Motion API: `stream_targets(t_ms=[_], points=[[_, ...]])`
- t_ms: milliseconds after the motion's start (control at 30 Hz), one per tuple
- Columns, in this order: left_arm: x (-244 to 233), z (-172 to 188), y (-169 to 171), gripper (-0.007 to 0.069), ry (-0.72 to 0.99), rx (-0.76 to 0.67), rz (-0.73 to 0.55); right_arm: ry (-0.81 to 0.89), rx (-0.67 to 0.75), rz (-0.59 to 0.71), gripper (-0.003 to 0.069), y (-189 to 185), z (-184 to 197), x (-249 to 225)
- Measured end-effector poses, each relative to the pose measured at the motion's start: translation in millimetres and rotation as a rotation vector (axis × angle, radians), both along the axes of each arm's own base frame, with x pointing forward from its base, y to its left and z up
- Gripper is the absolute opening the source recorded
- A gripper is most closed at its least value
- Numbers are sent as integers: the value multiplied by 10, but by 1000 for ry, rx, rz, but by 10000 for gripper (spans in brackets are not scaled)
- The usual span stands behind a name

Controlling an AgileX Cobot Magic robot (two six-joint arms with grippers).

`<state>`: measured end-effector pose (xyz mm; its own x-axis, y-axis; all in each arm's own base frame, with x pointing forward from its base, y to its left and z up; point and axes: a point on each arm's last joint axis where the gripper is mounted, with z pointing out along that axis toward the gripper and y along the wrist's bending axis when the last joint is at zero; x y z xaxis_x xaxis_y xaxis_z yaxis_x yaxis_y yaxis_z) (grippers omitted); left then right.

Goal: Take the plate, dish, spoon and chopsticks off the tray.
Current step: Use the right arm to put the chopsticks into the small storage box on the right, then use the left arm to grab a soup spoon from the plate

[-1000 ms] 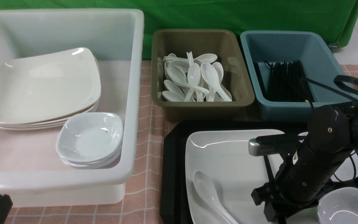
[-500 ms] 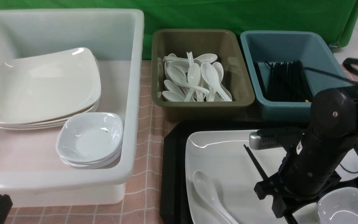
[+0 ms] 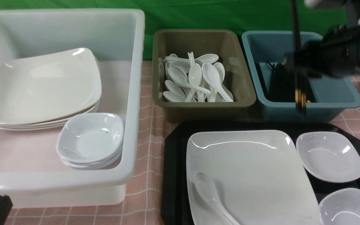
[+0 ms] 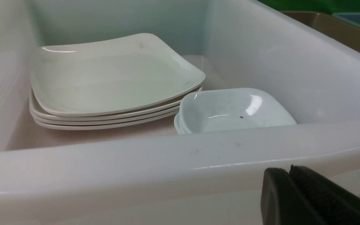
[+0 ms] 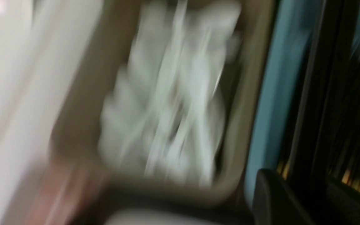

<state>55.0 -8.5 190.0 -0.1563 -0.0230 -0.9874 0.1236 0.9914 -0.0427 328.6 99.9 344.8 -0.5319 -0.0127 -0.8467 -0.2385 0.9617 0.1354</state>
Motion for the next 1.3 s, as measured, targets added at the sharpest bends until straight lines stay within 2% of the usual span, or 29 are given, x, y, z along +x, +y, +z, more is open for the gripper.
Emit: stream_targets(t_ms=[67, 167, 233, 467, 567, 700, 800, 833, 933, 967, 1067, 1100, 1167, 1200, 1300], points=[[0, 0, 0, 21, 0, 0, 0, -81, 32, -42, 164, -72, 16, 123], [0, 0, 0, 21, 0, 0, 0, -197, 77, -152, 164, -301, -206, 527], [0, 0, 0, 21, 0, 0, 0, -200, 75, -173, 164, -351, -334, 657], [0, 0, 0, 21, 0, 0, 0, -83, 42, -209, 185, -400, -1146, 1230], [0, 0, 0, 21, 0, 0, 0, -17, 30, -210, 283, -385, -1426, 1328], [0, 0, 0, 21, 0, 0, 0, 63, 15, -205, 398, -382, -1465, 1295], [0, 0, 0, 21, 0, 0, 0, 159, -2, -194, 414, -387, -1334, 1169], [0, 0, 0, 21, 0, 0, 0, 160, -1, -192, 410, -388, -1290, 1151], [0, 0, 0, 21, 0, 0, 0, 308, -34, -165, 267, -412, -879, 809], [0, 0, 0, 21, 0, 0, 0, 323, -41, -159, 256, -416, -822, 761], [0, 0, 0, 21, 0, 0, 0, 446, -90, -112, 69, -454, -446, 358], [0, 0, 0, 21, 0, 0, 0, 498, -113, -89, 38, -474, -289, 161], [0, 0, 0, 21, 0, 0, 0, 524, -130, -71, 30, -491, -167, 4], [0, 0, 0, 21, 0, 0, 0, 589, -159, -39, 30, -515, -48, -260], [0, 0, 0, 21, 0, 0, 0, 638, -184, -2, 30, -518, 43, -631]])
